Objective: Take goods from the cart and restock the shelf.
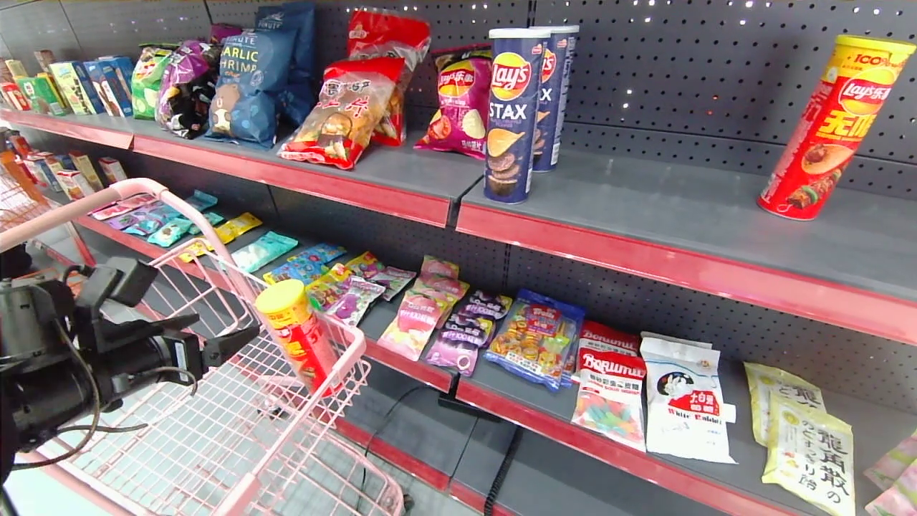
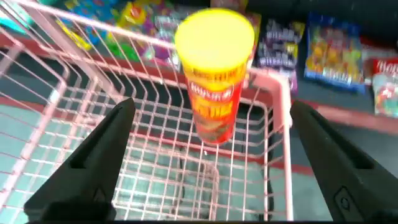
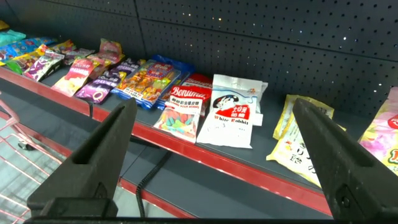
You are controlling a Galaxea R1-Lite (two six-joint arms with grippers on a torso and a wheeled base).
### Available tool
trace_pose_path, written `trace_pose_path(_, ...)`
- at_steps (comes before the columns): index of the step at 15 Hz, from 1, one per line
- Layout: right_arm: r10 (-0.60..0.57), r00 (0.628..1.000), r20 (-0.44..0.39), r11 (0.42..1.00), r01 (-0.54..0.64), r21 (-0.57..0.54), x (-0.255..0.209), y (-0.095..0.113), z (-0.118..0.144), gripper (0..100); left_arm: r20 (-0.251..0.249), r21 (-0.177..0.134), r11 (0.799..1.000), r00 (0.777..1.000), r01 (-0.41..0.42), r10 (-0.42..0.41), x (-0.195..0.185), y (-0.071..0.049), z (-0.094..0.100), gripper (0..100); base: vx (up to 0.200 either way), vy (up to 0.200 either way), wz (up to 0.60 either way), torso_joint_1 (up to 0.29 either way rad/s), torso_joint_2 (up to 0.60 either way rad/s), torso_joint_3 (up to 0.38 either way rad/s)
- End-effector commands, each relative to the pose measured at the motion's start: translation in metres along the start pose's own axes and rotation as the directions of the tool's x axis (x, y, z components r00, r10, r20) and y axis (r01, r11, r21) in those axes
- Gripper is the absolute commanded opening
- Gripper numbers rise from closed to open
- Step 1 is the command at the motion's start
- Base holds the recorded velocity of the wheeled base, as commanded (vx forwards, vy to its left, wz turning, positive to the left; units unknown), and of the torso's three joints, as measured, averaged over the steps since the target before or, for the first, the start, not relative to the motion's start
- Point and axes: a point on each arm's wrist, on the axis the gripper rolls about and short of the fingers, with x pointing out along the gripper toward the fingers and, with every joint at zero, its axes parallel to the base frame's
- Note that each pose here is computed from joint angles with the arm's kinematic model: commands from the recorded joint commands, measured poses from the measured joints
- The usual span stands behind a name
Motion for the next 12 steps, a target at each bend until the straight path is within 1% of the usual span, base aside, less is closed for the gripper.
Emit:
trace_pose_path(1,0.000,1.000,-0.001,1.000,0.000,0.000,0.000,0.000,0.000,100,-0.099,-0.035,0.999,0.995,0.026,-0.029,0.027,0.004,-0.023,100,0.000,0.000,0.00,0.000,0.00,0.000)
trace_pose_path(3,0.000,1.000,-0.001,1.000,0.000,0.000,0.000,0.000,0.000,100,-0.104,-0.038,0.999,0.994,0.029,-0.033,0.037,0.008,-0.028,100,0.000,0.000,0.00,0.000,0.00,0.000)
trace_pose_path(4,0.000,1.000,-0.001,1.000,0.000,-0.002,0.000,0.000,0.000,100,-0.080,-0.021,0.999,0.996,0.036,-0.038,0.055,0.013,-0.036,100,0.000,0.000,0.00,0.000,0.00,0.000)
trace_pose_path(5,0.000,1.000,-0.001,1.000,0.000,-0.002,0.000,0.000,0.000,100,-0.057,-0.008,0.999,0.997,0.042,-0.042,0.066,0.014,-0.040,100,0.000,0.000,0.00,0.000,0.00,0.000)
trace_pose_path(6,0.000,1.000,-0.001,1.000,0.000,-0.002,0.000,0.000,0.000,100,-0.045,-0.002,0.999,0.998,0.041,-0.041,0.071,0.016,-0.043,100,0.000,0.000,0.00,0.000,0.00,0.000)
trace_pose_path(7,0.000,1.000,-0.001,1.000,0.000,-0.003,0.000,0.000,0.000,100,-0.005,0.019,0.998,0.999,0.052,-0.052,0.085,0.017,-0.047,100,0.000,0.000,0.00,0.000,0.00,0.000)
trace_pose_path(9,0.000,1.000,-0.001,1.000,0.000,-0.003,0.000,0.000,0.000,100,0.008,0.030,0.997,0.997,0.074,-0.074,0.094,0.015,-0.049,100,0.000,0.000,0.00,0.000,0.00,0.000)
trace_pose_path(10,0.000,1.000,-0.001,1.000,0.000,-0.005,0.000,0.000,0.000,100,0.006,0.032,0.994,0.995,0.104,-0.104,0.099,0.012,-0.050,100,0.000,0.000,0.00,0.000,0.00,0.000)
trace_pose_path(12,0.000,1.000,-0.001,1.000,0.000,-0.005,0.000,0.000,0.000,100,0.006,0.038,0.992,0.993,0.121,-0.121,0.105,0.009,-0.050,100,0.000,0.000,0.00,0.000,0.00,0.000)
